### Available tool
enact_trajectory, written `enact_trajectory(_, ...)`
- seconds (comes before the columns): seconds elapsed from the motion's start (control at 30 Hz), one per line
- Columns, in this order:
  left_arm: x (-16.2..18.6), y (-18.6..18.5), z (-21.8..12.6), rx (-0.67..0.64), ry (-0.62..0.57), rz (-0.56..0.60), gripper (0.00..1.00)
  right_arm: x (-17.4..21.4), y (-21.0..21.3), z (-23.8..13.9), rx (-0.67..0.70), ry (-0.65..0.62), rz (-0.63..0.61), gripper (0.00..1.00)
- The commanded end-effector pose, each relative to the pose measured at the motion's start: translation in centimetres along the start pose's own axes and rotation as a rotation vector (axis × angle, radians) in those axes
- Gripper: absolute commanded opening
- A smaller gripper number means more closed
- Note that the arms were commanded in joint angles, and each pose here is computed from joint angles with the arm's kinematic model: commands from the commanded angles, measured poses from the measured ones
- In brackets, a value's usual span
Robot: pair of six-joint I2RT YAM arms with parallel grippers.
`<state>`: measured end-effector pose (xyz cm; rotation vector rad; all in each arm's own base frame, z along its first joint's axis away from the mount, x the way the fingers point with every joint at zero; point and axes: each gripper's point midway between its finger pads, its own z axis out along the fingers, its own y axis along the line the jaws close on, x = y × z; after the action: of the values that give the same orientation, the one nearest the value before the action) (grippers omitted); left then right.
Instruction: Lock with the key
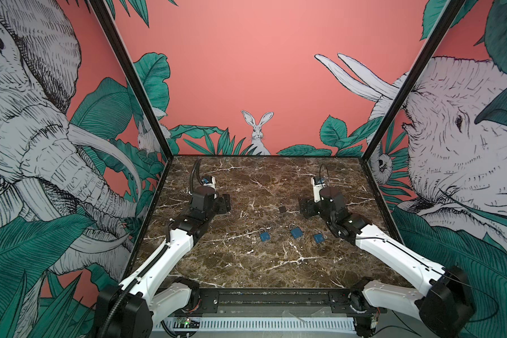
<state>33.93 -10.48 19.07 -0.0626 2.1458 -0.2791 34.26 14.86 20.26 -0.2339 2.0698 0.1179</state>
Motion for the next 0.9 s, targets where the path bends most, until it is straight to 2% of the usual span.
enact_trajectory(0.0,-2.1,1.7,0.7,-0.101,-0.059,0.032,0.79,-1.4,-4.5,0.6,0.148,-0.071,0.012,0.99)
enact_trajectory(0.13,-2.8,3.2,1.8,-0.169,-0.075,0.042,0.84,-0.5,-8.4,1.2,0.226,-0.065,0.068,0.99)
enact_trajectory(0.3,-4.3,6.0,2.3,-0.283,-0.167,0.047,0.89,1.2,-12.9,1.5,0.305,-0.080,0.157,0.99)
enact_trajectory(0.5,-4.8,8.7,2.0,-0.433,-0.275,0.194,0.89,4.3,-16.7,1.4,0.415,-0.095,0.206,0.99)
enact_trajectory(0.63,-4.2,10.4,2.3,-0.522,-0.271,0.272,0.89,6.7,-18.1,1.9,0.464,-0.072,0.205,0.99)
enact_trajectory(0.87,-2.4,10.4,5.3,-0.450,-0.208,0.357,0.88,8.8,-19.4,3.3,0.514,-0.052,0.156,0.99)
